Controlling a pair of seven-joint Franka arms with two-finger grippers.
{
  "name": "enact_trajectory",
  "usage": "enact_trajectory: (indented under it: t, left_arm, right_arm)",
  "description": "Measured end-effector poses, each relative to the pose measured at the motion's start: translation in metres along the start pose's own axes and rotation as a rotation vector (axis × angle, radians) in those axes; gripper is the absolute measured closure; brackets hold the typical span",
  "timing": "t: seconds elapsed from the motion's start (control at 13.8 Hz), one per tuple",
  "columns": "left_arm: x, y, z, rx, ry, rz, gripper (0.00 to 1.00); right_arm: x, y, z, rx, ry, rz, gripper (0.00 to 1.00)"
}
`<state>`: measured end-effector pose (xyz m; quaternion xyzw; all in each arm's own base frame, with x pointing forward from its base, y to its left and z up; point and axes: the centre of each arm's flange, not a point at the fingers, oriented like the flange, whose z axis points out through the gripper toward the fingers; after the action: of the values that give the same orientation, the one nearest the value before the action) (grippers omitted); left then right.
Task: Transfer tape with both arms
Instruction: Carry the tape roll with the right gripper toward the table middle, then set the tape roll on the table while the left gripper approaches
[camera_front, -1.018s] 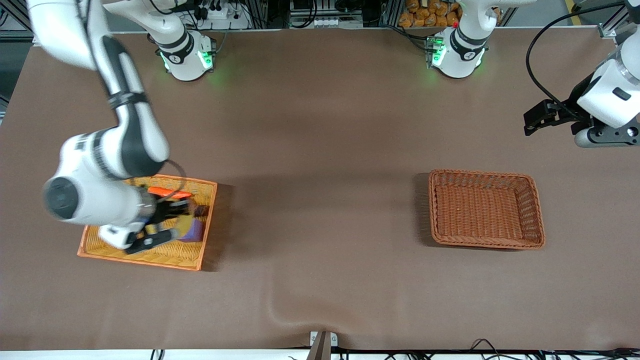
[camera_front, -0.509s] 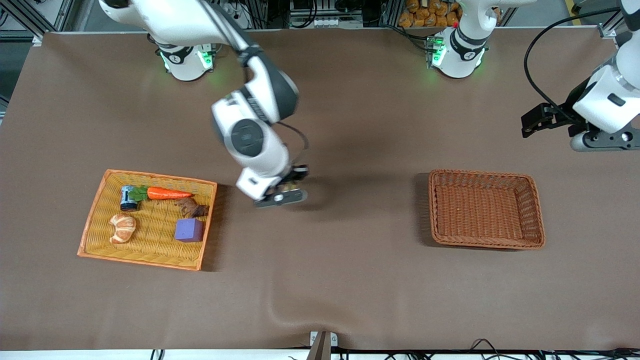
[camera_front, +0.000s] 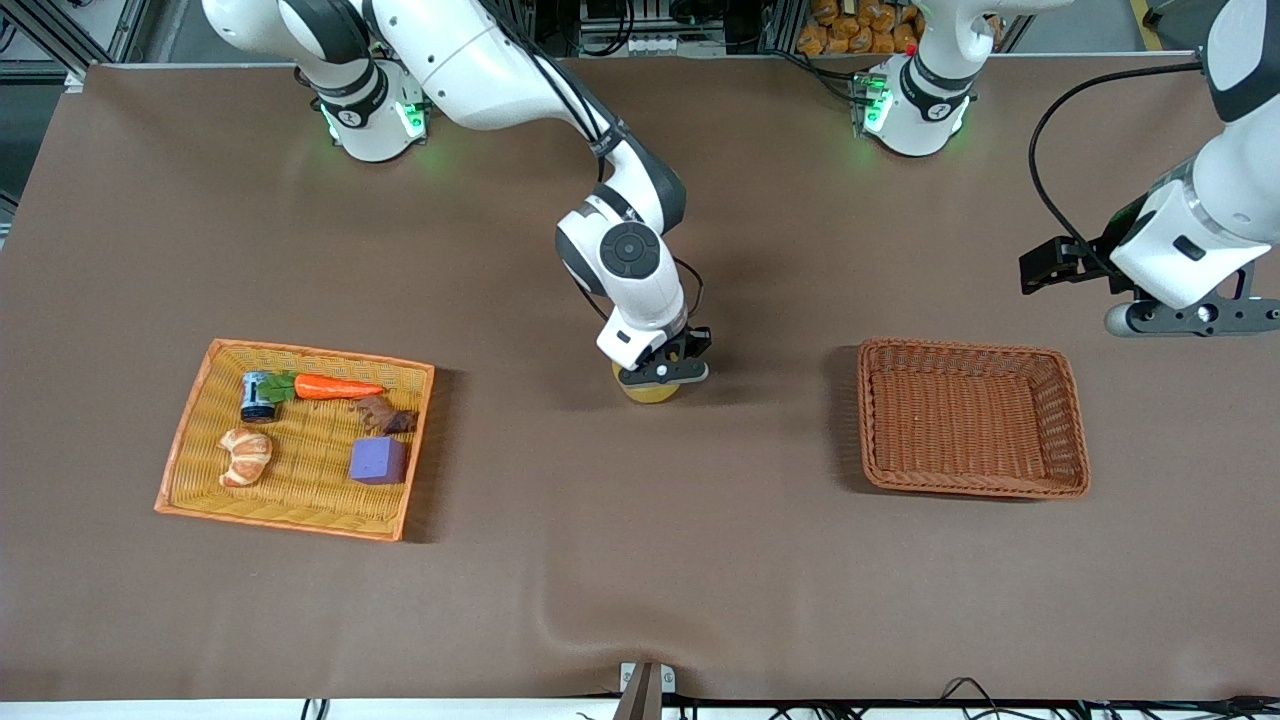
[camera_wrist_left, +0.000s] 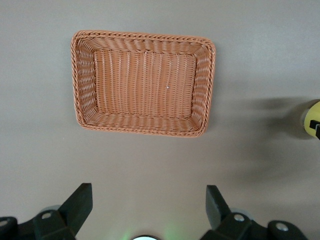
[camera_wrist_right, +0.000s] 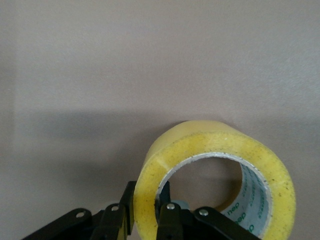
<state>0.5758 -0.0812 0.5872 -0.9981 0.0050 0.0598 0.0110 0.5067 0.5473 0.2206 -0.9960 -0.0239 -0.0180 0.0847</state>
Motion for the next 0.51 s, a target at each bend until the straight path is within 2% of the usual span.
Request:
enact_trajectory:
  t: [0.15,0.36,0.51]
  left_arm:
    - [0.0,0.002,0.001,0.0,-0.001,0.004,0.0]
    - [0.0,0.005,0.001,0.0,-0.001,0.009,0.0]
    - [0.0,0.022,0.005,0.001,-0.008,0.037,0.0]
  right_arm:
    - [0.002,-0.001,-0.002,0.003,0.004,0.023,0.73]
    - [0.017,0.001,-0.02,0.01,0.03,0.075,0.41]
    - [0.037,0.026,-0.049,-0.039,-0.019,0.121,0.22]
